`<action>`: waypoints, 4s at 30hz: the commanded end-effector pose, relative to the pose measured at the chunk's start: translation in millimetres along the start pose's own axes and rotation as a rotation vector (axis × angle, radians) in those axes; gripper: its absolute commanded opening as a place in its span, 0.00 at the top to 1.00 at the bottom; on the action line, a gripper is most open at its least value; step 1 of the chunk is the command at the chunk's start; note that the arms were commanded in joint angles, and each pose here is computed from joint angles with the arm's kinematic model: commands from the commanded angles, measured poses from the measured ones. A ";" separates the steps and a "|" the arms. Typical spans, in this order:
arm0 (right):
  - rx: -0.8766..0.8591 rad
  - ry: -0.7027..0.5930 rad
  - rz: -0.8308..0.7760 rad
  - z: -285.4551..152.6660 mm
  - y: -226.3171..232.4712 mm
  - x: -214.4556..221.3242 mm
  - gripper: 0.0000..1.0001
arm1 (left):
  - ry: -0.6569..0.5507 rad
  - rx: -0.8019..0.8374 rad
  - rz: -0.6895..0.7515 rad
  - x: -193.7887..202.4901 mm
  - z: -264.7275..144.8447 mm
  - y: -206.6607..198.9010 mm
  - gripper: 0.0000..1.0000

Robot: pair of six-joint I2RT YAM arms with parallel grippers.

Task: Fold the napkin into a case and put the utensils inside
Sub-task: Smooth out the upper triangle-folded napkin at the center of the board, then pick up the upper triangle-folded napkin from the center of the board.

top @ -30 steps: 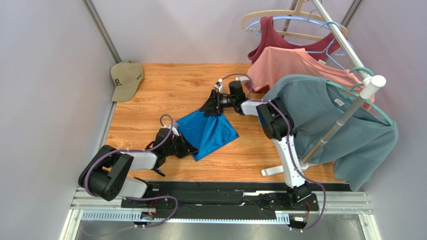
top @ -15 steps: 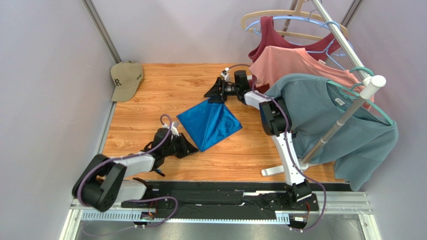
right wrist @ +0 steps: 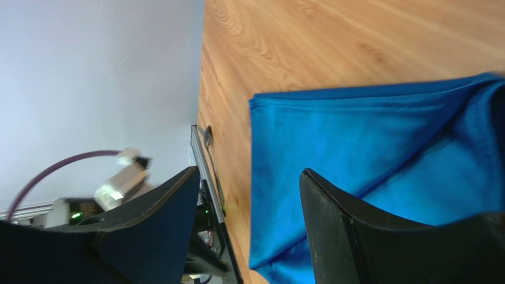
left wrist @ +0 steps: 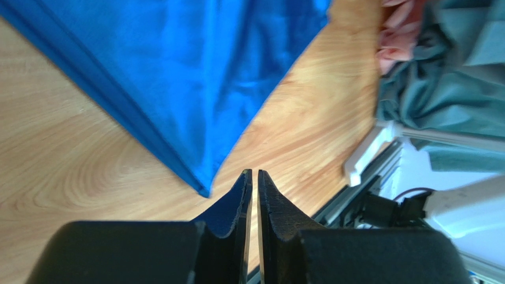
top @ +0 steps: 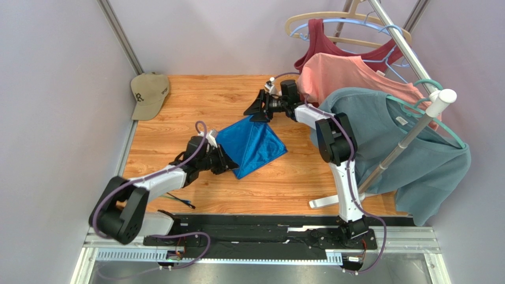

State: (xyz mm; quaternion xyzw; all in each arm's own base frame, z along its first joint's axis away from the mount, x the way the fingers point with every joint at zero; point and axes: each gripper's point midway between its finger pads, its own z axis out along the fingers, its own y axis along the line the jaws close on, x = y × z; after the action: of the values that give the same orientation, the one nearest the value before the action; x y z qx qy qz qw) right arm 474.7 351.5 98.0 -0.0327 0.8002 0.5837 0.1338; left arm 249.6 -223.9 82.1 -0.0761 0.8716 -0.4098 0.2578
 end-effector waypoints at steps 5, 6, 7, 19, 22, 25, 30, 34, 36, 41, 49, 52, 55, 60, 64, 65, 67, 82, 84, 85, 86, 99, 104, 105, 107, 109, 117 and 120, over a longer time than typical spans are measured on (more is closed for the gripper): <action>-0.018 -0.013 -0.139 -19.1 52.1 20.5 0.34 | 0.111 0.008 -0.081 39.5 30.3 33.1 0.87; -0.011 -0.016 -0.154 -21.4 56.4 22.3 0.34 | 0.112 0.023 -0.078 41.5 32.4 33.6 0.87; 0.008 -0.001 -0.152 -20.5 55.0 29.6 0.34 | 0.138 0.016 -0.087 50.0 32.7 39.8 0.88; 0.646 0.126 -0.523 -48.5 17.1 148.9 0.32 | -0.158 -0.305 -0.040 -62.1 -75.3 21.2 0.31; 0.746 0.119 -0.667 -51.7 29.6 161.4 0.32 | -0.144 -0.442 -0.120 -82.1 -81.3 46.1 0.30; 0.855 0.111 -0.764 -55.4 35.1 164.9 0.32 | -0.085 -0.516 -0.140 -96.9 -65.1 59.1 0.31; 0.865 0.158 -0.795 -51.7 33.9 176.0 0.32 | -0.063 -0.511 -0.151 -125.8 -23.9 75.9 0.39; 0.832 0.198 -0.766 -48.0 29.1 190.8 0.33 | -0.068 -0.557 -0.178 -137.6 -7.0 91.6 0.36; 0.819 0.205 -0.756 -46.5 26.2 197.3 0.33 | -0.049 -0.556 -0.183 -140.3 3.6 95.5 0.36; 0.805 0.227 -0.754 -41.9 23.4 206.8 0.33 | -0.040 -0.569 -0.206 -144.4 20.0 106.0 0.36; 0.794 0.239 -0.776 -34.0 29.2 210.4 0.34 | -0.058 -0.676 -0.240 -153.3 21.1 122.1 0.41; 0.783 0.240 -0.791 -27.3 35.7 211.6 0.34 | -0.048 -0.691 -0.266 -156.5 25.0 122.0 0.44; 0.774 0.244 -0.802 -22.9 40.0 214.7 0.34 | -0.042 -0.705 -0.279 -159.6 26.8 123.1 0.46; 0.756 0.249 -0.815 -19.0 46.4 219.2 0.34 | -0.011 -0.705 -0.299 -151.9 27.9 120.6 0.46; 0.754 0.252 -0.815 -18.0 46.6 221.2 0.34 | 0.002 -0.749 -0.261 -144.7 27.0 120.0 0.44; 0.753 0.251 -0.815 -17.4 47.1 221.6 0.34 | 0.006 -0.762 -0.257 -143.0 26.5 119.8 0.44; 0.752 0.251 -0.814 -16.3 47.4 223.3 0.34 | -0.008 -0.790 -0.253 -145.5 26.8 121.8 0.45; 0.651 0.354 -0.840 19.8 45.5 253.3 0.32 | -0.018 -0.786 -0.152 -156.8 29.2 122.9 0.99; 0.650 0.349 -0.853 25.2 49.5 255.2 0.32 | -0.015 -0.780 -0.138 -154.9 28.2 123.5 1.00; 0.671 0.345 -0.860 26.3 46.6 254.5 0.32 | -0.020 -0.774 -0.132 -156.6 28.3 123.2 1.00; 0.681 0.339 -0.859 26.8 46.0 254.1 0.32 | -0.017 -0.770 -0.125 -156.1 28.9 122.5 1.00; 0.799 0.374 -0.865 35.2 6.7 256.6 0.50 | -0.032 -0.726 -0.095 -157.5 30.5 118.7 1.00; 0.829 0.375 -0.837 29.3 -1.2 260.9 0.63 | -0.038 -0.730 -0.103 -157.3 29.8 119.2 1.00; 0.835 0.377 -0.833 28.2 -2.8 262.3 0.64 | -0.042 -0.730 -0.107 -157.5 30.1 119.4 1.00; 0.836 0.378 -0.827 30.0 -4.8 265.8 0.66 | -0.046 -0.729 -0.118 -156.6 29.0 119.3 1.00; 0.828 0.389 -0.822 35.7 -7.2 271.2 0.72 | -0.058 -0.722 -0.129 -155.3 27.4 118.9 1.00; 0.757 0.394 -0.864 54.4 29.1 289.2 1.00 | -0.123 -0.696 -0.196 -158.2 3.5 117.0 1.00; 0.670 0.388 -0.855 58.5 64.6 296.7 1.00 | -0.151 -0.677 -0.241 -156.6 -17.2 113.5 1.00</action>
State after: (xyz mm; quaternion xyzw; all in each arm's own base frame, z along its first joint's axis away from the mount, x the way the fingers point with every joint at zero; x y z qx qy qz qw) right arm 200.5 431.9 28.4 -0.4151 0.8783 0.1247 0.2020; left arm 386.8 -96.3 31.4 -0.2574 0.9409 -0.0904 0.2009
